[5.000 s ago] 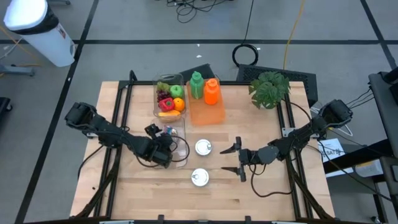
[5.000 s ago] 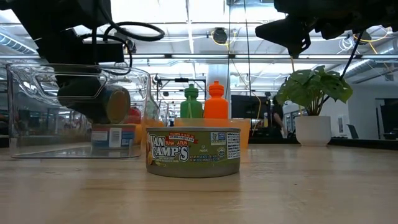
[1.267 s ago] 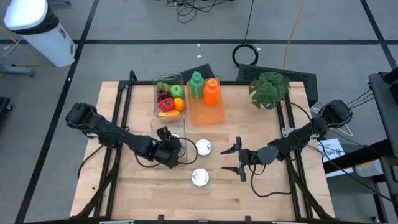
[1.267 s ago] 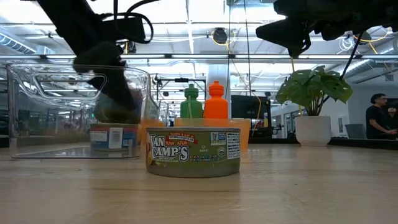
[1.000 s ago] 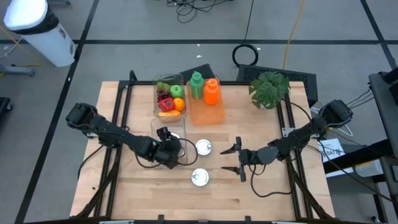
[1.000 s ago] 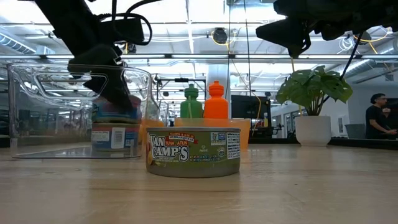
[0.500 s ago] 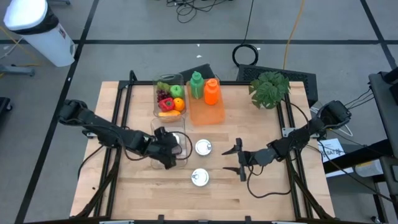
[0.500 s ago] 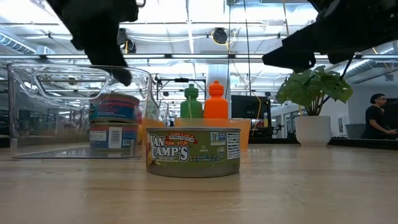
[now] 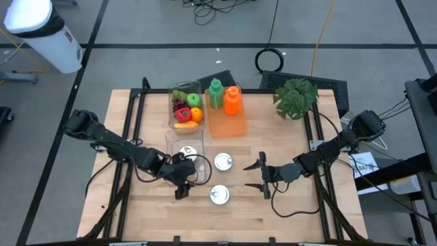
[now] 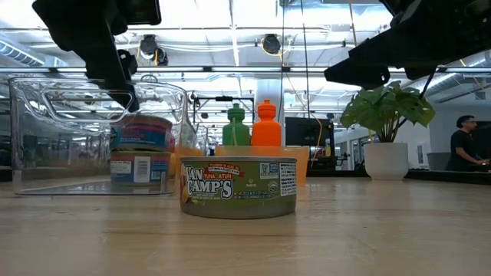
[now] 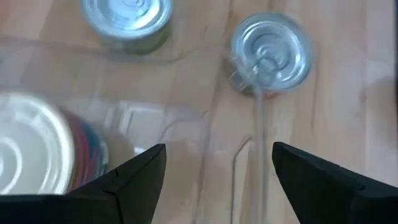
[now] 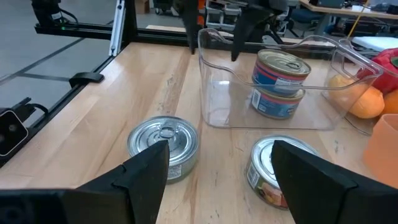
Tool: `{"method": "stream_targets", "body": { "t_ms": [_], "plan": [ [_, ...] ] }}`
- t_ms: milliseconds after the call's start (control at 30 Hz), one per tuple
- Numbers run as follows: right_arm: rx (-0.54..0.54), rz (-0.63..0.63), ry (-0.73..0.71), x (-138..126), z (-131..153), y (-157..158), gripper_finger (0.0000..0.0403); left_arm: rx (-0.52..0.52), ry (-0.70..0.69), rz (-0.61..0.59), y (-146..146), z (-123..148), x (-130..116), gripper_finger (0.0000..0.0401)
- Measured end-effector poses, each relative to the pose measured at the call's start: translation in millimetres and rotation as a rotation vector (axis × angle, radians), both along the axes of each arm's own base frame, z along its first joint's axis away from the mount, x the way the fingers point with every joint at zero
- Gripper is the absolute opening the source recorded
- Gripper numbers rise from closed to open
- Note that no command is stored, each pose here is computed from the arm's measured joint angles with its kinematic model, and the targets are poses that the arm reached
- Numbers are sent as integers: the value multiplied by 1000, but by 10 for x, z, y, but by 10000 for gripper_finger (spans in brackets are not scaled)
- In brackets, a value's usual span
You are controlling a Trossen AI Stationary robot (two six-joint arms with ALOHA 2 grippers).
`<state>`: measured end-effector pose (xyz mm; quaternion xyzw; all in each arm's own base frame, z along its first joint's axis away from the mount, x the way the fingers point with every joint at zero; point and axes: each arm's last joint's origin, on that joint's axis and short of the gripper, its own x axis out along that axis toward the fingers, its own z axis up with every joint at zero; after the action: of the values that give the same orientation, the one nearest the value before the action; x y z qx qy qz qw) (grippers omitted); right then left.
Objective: Pick & Place Food Item
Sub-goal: Adjust the bottom transparent bin
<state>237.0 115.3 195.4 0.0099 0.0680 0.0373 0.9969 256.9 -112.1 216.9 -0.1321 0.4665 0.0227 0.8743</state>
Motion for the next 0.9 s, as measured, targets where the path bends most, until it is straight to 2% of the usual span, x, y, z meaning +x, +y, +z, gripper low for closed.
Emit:
{"method": "stream_targets", "body": {
  "t_ms": [133, 433, 700, 800, 900],
  "plan": [
    [0, 0, 0, 0, 0, 0, 265, 28, -19, -20, 51, -33, 20, 305],
    [0, 0, 0, 0, 0, 0, 265, -2, 16, 40, 291, -146, 53, 306],
    [0, 0, 0, 0, 0, 0, 265, -24, 28, 54, 382, -162, 71, 306],
    [0, 0, 0, 0, 0, 0, 265, -7, 17, 25, 386, -155, 75, 306],
    [0, 0, 0, 0, 0, 0, 265, -40, -16, -47, 372, -117, 95, 306]
  ]
}}
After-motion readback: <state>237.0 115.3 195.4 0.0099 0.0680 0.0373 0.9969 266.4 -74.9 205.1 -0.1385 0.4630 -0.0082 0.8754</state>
